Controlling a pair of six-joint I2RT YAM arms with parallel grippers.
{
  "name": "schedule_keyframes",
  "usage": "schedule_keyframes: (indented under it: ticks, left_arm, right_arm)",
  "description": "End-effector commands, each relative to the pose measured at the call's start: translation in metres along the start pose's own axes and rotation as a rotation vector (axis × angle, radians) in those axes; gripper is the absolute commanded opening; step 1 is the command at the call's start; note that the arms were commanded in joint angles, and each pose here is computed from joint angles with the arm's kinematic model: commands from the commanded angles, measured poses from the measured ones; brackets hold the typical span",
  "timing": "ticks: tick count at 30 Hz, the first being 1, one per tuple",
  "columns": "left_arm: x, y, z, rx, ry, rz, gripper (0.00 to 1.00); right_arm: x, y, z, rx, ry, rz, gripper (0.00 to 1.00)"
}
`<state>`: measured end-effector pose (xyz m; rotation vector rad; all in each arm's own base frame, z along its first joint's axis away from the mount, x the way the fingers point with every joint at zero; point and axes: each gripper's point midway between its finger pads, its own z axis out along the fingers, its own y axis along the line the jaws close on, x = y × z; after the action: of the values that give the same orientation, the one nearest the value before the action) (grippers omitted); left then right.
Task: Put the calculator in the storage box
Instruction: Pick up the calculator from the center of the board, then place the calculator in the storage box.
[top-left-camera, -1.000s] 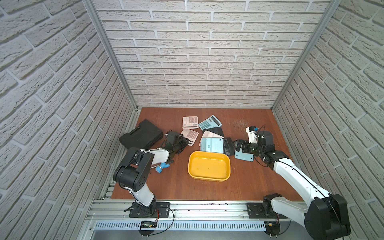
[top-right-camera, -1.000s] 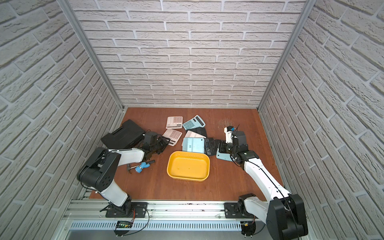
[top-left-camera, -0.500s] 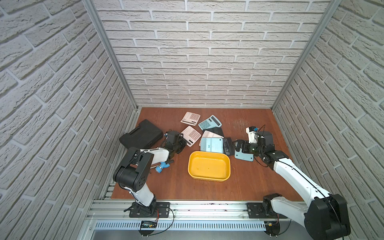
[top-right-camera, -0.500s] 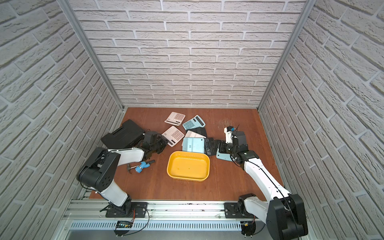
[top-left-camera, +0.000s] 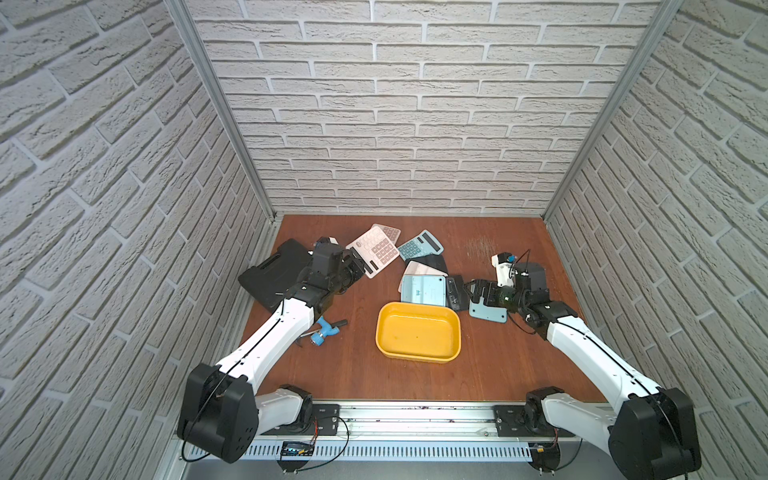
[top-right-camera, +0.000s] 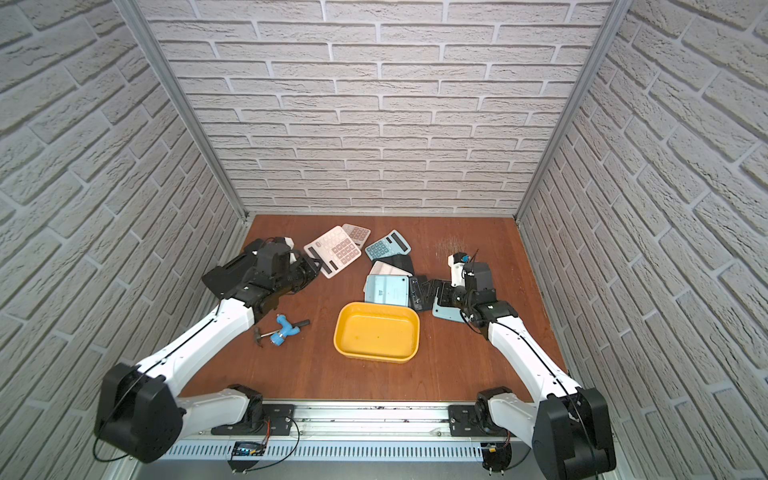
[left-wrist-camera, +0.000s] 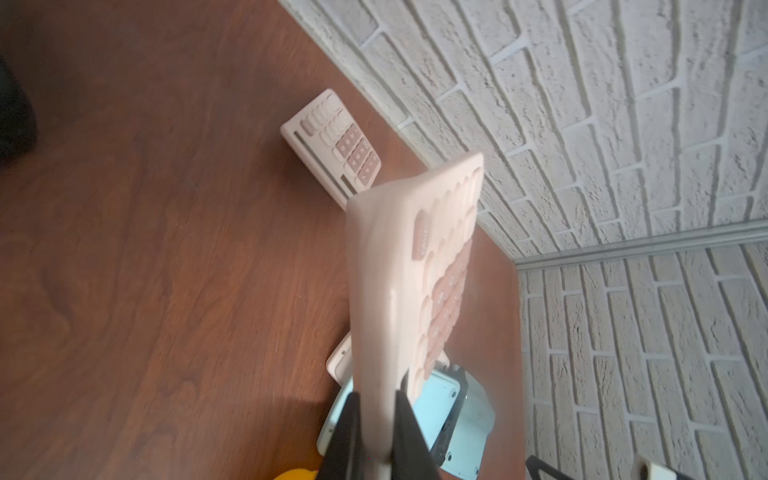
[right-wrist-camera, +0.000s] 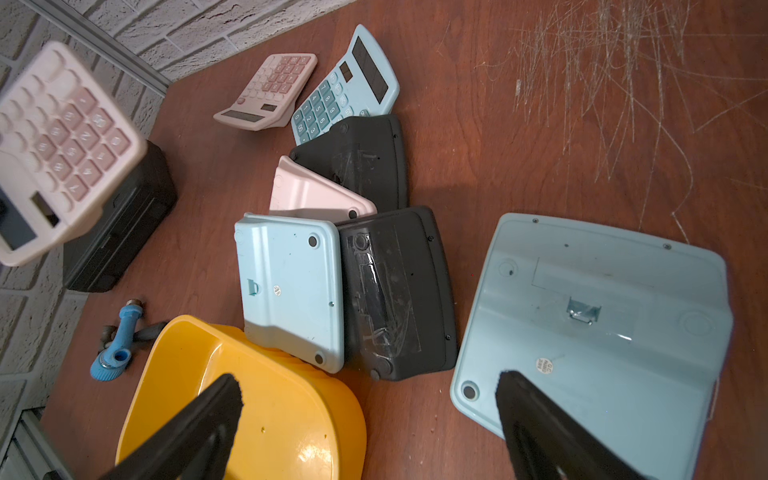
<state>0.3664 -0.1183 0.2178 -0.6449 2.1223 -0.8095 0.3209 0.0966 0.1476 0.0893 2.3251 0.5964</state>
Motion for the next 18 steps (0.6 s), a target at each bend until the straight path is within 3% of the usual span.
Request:
schedule_keyframes:
  ticks: [1, 11, 18]
  left_arm:
    - [0.009, -0.005, -0.016, 0.003, 0.097, 0.119, 0.0]
    - [0.072, -0.031, -0.028, 0.18, 0.473, 0.197, 0.0]
    - [0.132, -0.028, -0.035, 0.182, 0.664, 0.277, 0.0]
  right_arm:
    - [-0.002, 0.0, 0.0, -0.004, -0.014, -0.018, 0.99]
    - [-0.001, -0.003, 0.001, 0.012, -0.012, -0.014, 0.99]
    - [0.0, -0.005, 0.003, 0.017, -0.006, -0.013, 0.99]
